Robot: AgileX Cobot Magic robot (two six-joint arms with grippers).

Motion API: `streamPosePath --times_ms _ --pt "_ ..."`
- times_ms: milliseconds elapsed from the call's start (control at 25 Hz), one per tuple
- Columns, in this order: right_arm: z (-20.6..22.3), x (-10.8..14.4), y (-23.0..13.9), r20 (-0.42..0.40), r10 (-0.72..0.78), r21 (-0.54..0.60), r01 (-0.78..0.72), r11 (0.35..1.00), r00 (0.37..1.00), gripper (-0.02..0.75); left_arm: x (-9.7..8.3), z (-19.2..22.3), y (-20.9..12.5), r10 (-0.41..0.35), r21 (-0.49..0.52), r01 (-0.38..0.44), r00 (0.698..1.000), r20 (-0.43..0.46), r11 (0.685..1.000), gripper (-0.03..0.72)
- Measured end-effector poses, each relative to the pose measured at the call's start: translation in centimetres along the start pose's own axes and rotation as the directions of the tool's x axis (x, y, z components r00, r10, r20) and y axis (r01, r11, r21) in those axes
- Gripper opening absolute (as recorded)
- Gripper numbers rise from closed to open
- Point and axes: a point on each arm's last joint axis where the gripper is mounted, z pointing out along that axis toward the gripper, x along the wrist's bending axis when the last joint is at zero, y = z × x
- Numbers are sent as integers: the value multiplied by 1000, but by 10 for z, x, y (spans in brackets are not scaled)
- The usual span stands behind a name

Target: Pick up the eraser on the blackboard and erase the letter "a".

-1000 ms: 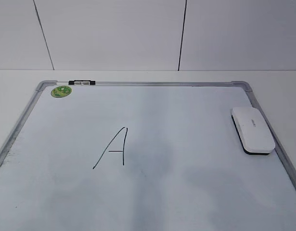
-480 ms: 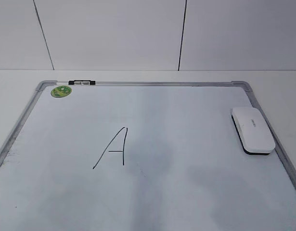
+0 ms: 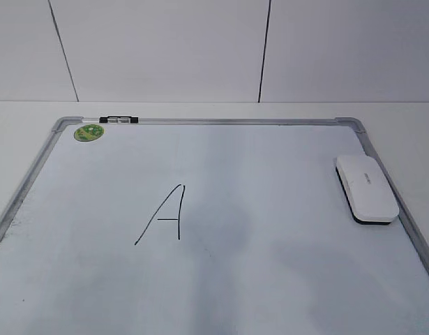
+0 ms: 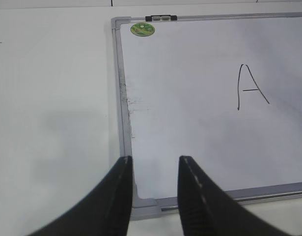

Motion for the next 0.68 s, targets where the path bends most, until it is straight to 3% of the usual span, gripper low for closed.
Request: streamPosePath --times_ms 680 --pt "0 0 0 2 -1 0 1 1000 1000 593 0 0 0 0 0 0 1000 0 1000 235"
